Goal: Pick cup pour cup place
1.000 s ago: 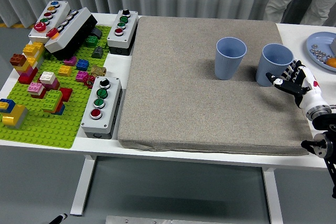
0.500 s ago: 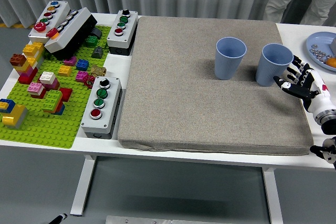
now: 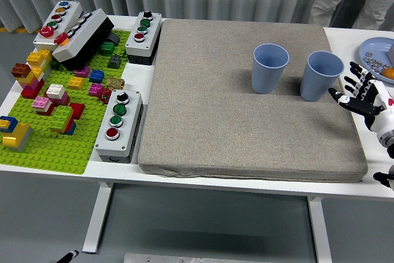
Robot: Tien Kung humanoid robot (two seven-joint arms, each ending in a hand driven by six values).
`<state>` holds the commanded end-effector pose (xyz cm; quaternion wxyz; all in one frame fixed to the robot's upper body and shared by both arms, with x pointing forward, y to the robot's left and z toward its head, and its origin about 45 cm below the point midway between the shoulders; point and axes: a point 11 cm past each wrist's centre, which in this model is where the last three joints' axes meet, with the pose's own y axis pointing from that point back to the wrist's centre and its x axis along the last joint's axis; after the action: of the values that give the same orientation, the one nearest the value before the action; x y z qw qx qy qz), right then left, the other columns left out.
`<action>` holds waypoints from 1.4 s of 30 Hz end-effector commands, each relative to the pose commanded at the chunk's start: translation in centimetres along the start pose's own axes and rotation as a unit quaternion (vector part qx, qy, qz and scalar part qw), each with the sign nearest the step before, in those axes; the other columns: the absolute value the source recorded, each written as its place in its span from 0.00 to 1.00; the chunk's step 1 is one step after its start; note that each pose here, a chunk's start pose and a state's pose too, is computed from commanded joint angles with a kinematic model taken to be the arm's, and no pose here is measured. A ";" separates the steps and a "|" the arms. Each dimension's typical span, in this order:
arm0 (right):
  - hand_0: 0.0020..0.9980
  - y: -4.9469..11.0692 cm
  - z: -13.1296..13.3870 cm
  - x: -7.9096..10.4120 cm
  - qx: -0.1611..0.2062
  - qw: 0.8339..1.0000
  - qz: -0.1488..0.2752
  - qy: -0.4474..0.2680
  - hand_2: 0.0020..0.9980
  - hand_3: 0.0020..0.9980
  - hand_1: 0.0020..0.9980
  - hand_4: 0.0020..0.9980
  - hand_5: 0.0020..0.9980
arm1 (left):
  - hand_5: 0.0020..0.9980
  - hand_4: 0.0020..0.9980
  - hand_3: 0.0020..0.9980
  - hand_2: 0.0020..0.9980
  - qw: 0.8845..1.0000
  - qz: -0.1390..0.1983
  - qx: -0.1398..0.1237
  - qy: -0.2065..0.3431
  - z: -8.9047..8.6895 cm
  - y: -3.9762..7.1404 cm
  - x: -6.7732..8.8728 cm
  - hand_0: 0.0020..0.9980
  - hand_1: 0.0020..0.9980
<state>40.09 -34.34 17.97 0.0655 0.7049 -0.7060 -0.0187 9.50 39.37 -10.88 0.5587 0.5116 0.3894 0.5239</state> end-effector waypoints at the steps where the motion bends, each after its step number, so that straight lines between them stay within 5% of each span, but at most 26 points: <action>1: 0.95 -0.1 -0.6 0.4 0.004 1.000 0.003 0.002 0.98 0.92 0.91 0.81 0.16 | 1.00 0.63 0.81 0.87 1.000 0.000 0.000 0.000 0.0 0.0 0.0 0.83 0.82; 12: 0.95 -2.2 -7.7 3.1 0.065 0.998 0.022 0.018 0.98 0.92 0.91 0.81 0.17 | 1.00 0.63 0.81 0.87 1.000 0.004 0.000 0.001 0.0 0.1 0.4 0.83 0.82; 13: 0.93 -2.5 -8.3 3.3 0.073 0.997 0.031 0.011 0.92 0.87 0.87 0.77 0.24 | 1.00 0.63 0.81 0.87 1.000 0.004 0.001 0.001 0.0 0.1 0.5 0.83 0.82; 18: 0.93 -3.4 -9.6 4.1 0.095 0.992 0.077 -0.037 0.92 0.87 0.87 0.77 0.24 | 1.00 0.63 0.81 0.87 1.000 0.004 0.001 0.001 0.0 0.1 0.5 0.83 0.82; 19: 0.85 -3.6 -9.6 4.2 0.097 0.990 0.086 -0.048 0.79 0.79 0.78 0.72 0.60 | 1.00 0.63 0.81 0.87 1.000 0.004 0.000 0.001 0.0 0.1 0.4 0.84 0.82; 23: 0.85 -4.2 -9.8 3.8 0.102 0.986 0.092 -0.092 0.79 0.79 0.78 0.72 0.60 | 1.00 0.63 0.81 0.87 1.000 0.003 -0.001 0.001 0.1 0.1 0.3 0.84 0.82; 24: 0.85 -4.3 -9.9 3.4 0.104 0.985 0.090 -0.102 0.81 0.82 0.78 0.81 0.98 | 1.00 0.63 0.81 0.87 1.000 0.002 -0.001 0.001 0.1 0.0 0.2 0.83 0.82; 42: 0.88 -4.8 -10.6 2.8 0.118 0.979 0.097 -0.135 0.88 0.86 0.81 0.80 1.00 | 1.00 0.63 0.81 0.87 1.000 0.001 -0.004 -0.004 0.5 0.0 0.1 0.84 0.82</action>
<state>46.12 -36.42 28.11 -0.1125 0.6269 -0.7706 -0.0240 9.97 39.40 -10.77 0.5619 0.5115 0.3845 0.5241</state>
